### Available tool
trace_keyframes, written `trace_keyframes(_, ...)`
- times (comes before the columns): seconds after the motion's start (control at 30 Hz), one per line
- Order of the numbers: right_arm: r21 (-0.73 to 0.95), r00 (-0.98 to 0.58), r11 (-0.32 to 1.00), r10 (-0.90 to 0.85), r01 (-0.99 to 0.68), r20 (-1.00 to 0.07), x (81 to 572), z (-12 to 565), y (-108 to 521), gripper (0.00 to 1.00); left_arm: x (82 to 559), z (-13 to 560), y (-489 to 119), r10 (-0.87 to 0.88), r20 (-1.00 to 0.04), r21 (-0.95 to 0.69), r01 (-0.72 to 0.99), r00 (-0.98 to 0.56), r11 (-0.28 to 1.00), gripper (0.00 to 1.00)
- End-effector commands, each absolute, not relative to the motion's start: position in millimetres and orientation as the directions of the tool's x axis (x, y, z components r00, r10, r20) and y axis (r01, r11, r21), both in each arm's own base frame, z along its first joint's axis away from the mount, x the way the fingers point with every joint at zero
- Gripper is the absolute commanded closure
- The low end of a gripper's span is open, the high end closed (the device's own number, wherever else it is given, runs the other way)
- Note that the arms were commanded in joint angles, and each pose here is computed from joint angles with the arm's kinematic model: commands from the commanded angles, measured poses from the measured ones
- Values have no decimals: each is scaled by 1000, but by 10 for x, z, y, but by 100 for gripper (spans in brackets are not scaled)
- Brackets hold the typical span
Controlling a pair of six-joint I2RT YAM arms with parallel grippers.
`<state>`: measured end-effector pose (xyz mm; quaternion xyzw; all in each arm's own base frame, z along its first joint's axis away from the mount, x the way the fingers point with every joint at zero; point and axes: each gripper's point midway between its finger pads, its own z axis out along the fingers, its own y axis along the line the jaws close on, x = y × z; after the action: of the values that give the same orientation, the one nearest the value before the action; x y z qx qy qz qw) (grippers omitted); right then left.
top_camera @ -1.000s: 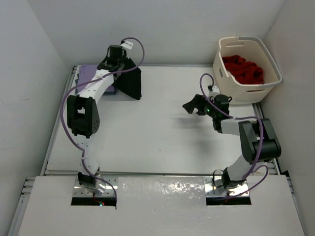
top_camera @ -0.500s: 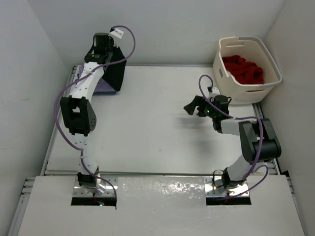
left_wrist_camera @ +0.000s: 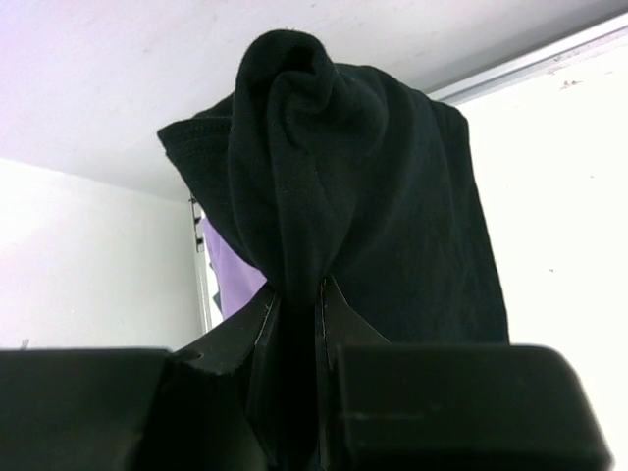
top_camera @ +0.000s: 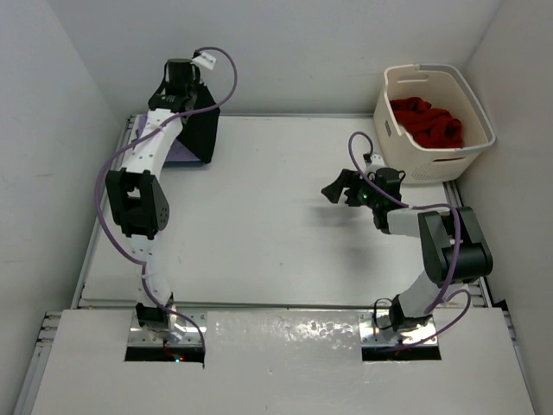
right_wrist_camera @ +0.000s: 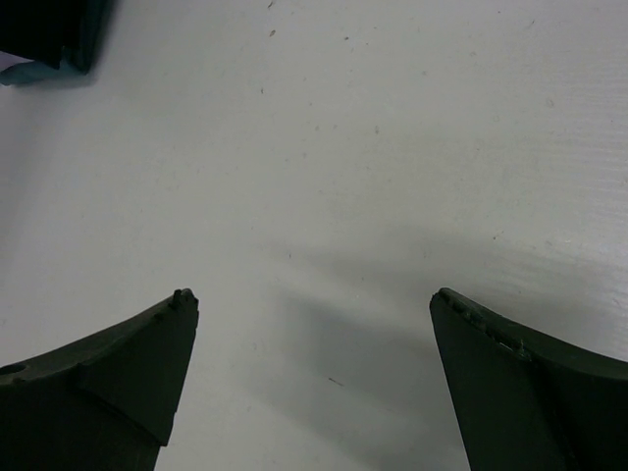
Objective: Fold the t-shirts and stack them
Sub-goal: Put the neatly folded tshirt into the corner of the board with the left arm
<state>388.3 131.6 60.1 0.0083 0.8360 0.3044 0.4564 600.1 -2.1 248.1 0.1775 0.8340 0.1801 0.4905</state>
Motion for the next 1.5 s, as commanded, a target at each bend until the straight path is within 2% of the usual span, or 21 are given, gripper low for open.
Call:
trace_keyframes(0.0,512,-536,801,298,-309,-790,4023,789,1344,1,6070,3142,179,436,-833,467,-9,-340,884,100)
trace_keyframes(0.23,530,-568,791,296,-304,-768,4060,693,1381,1,6164,2967,513,399,-839,449,-58,-371,892,100)
trace_keyframes(0.43,527,-586,797,284,-295,-759,4070,629,1375,1,6266,2447,771,373,-801,447,-53,-468,893,100)
trace_keyframes(0.57,528,-595,795,277,-299,-755,4084,612,1389,1,6326,2116,1032,345,-771,489,-149,-535,859,100)
trace_keyframes(1.0,535,-637,792,256,-293,-727,4104,491,1415,1,6344,2030,1437,335,-738,583,-301,-586,755,100)
trace_keyframes(1.3,535,-642,795,256,-285,-723,4136,451,1412,1,6318,1967,1558,338,-712,615,-315,-615,723,100)
trace_keyframes(1.33,535,-645,796,255,-284,-721,4132,446,1411,1,6312,1984,1565,340,-708,620,-315,-619,719,97)
trace_keyframes(1.37,534,-646,796,253,-284,-720,4134,442,1411,1,6299,1971,1562,345,-697,627,-301,-628,719,84)
trace_keyframes(1.43,534,-646,797,254,-282,-720,4139,434,1409,1,6281,1959,1562,343,-693,628,-298,-634,719,55)
trace_keyframes(1.47,534,-648,798,254,-279,-718,4140,427,1407,1,6275,1974,1567,343,-693,630,-300,-634,716,37)
